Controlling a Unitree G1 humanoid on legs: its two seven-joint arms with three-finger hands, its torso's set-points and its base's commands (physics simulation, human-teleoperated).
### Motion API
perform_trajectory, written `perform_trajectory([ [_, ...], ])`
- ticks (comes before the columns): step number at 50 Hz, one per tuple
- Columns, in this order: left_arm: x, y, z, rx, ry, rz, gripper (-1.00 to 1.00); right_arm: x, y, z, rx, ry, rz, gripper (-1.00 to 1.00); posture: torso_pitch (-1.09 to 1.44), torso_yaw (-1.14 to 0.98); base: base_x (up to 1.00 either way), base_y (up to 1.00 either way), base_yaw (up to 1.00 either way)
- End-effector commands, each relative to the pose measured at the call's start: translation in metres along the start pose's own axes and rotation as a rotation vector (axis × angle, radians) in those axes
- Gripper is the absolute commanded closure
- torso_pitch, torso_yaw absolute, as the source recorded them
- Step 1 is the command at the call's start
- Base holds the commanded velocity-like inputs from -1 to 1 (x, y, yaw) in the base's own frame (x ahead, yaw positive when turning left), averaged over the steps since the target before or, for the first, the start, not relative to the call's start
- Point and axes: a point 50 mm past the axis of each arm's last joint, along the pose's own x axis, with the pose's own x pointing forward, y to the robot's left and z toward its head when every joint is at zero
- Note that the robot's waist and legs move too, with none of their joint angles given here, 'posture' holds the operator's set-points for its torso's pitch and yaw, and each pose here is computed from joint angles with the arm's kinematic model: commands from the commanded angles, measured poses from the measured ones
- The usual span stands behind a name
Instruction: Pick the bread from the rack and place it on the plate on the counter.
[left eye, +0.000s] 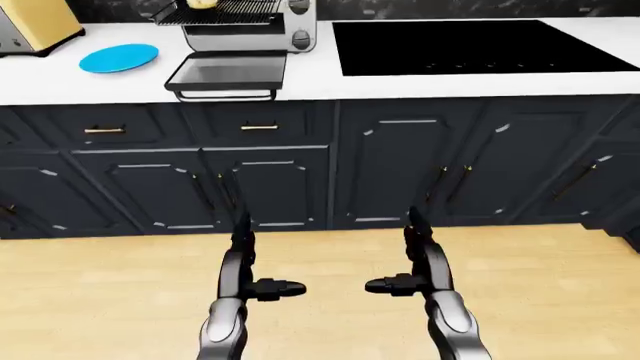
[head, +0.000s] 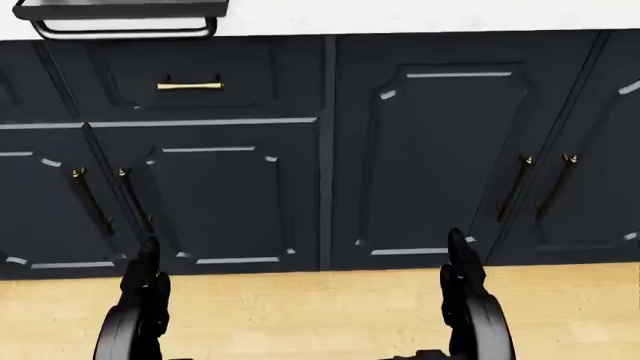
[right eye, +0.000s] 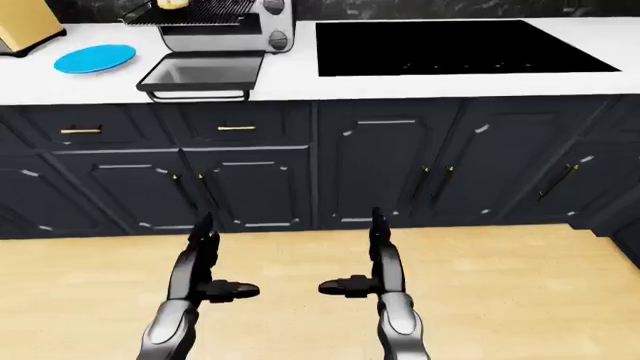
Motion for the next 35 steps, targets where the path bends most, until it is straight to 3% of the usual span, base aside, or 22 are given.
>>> perform_trajectory([
  [1, -0.003, 0.003, 0.050, 0.023, -0.186, -0.001, -1.00, 0.005, -0.002, 0.043, 0.017, -0.184, 0.010, -1.00, 0.00, 0.00, 0.00, 0.00, 0.00],
  [8, -0.011, 0.012, 0.082, 0.045, -0.194, 0.012, -1.00, 0.003, -0.003, 0.075, -0.008, -0.230, 0.029, -1.00, 0.00, 0.00, 0.00, 0.00, 0.00],
  [14, -0.005, 0.020, 0.128, 0.127, -0.237, 0.023, -1.00, 0.012, -0.003, 0.133, -0.033, -0.327, 0.038, -1.00, 0.00, 0.00, 0.00, 0.00, 0.00],
  [20, 0.013, 0.028, 0.190, 0.198, -0.315, 0.026, -1.00, 0.022, 0.002, 0.195, -0.073, -0.426, 0.059, -1.00, 0.00, 0.00, 0.00, 0.00, 0.00],
  [26, 0.038, 0.039, 0.230, 0.162, -0.363, 0.009, -1.00, 0.039, 0.002, 0.233, -0.065, -0.470, 0.070, -1.00, 0.00, 0.00, 0.00, 0.15, 0.00],
  [29, 0.046, 0.040, 0.252, 0.177, -0.385, -0.005, -1.00, 0.051, 0.004, 0.241, -0.065, -0.472, 0.081, -1.00, 0.00, 0.00, 0.00, 0.31, 0.00],
  [31, 0.047, 0.042, 0.266, 0.158, -0.409, -0.011, -1.00, 0.052, 0.004, 0.250, -0.058, -0.482, 0.090, -1.00, 0.00, 0.00, 0.00, 0.32, 0.00],
  [35, 0.051, 0.047, 0.281, 0.181, -0.434, 0.011, -1.00, 0.057, 0.005, 0.269, -0.065, -0.508, 0.102, -1.00, 0.00, 0.00, 0.00, 0.31, 0.00],
])
